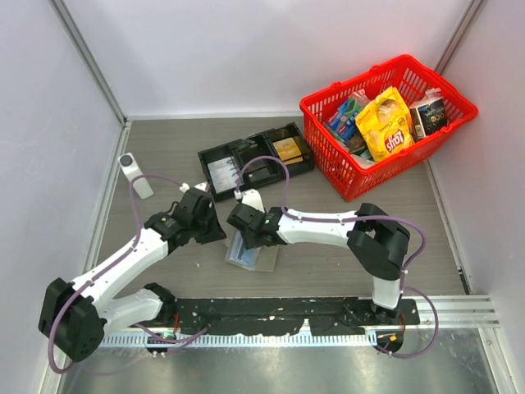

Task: Take the credit cards out of the card holder
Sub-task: Open the card holder at the center of the board.

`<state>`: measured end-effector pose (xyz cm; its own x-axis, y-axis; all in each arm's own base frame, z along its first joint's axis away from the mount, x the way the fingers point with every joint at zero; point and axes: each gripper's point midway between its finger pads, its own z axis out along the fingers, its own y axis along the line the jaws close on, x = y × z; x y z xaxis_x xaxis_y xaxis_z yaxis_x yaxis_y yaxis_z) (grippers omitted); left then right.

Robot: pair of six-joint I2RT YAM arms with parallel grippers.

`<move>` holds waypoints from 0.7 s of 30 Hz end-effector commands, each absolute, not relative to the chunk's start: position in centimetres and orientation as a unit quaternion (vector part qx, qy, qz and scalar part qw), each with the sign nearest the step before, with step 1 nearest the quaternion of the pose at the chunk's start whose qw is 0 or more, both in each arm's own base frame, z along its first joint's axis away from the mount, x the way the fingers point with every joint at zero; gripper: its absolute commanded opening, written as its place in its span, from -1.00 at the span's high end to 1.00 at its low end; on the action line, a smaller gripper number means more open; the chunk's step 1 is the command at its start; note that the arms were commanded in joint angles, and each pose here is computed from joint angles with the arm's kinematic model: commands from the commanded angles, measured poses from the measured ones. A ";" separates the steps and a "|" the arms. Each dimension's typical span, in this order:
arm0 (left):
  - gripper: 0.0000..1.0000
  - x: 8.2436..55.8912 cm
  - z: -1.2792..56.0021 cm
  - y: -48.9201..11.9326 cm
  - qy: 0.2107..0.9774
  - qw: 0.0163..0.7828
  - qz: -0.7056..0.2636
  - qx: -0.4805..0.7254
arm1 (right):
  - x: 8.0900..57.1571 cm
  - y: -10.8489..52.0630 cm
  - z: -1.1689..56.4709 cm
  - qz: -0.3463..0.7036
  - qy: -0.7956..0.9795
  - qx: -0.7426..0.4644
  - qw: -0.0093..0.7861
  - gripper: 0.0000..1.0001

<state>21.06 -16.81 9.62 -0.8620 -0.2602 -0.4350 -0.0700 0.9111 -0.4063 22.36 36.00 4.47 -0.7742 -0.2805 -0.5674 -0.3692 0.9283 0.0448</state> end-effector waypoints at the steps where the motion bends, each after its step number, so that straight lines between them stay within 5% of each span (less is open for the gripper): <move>1: 1.00 22.2 12.9 -16.7 0.930 0.289 -0.206 -0.095 | 21.6 31.4 3.4 0.005 0.945 -0.181 0.271 0.03; 21: 1.00 21.7 13.8 -17.1 0.925 0.289 -0.226 -0.103 | 22.3 29.0 10.7 0.023 0.930 -0.131 0.343 0.02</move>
<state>20.97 -16.68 11.48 -0.8416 -0.2889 -0.4564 -0.0719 0.8974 -0.4354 20.99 28.46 5.60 -0.7776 -0.3209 -0.5408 -0.3073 0.9442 -0.1183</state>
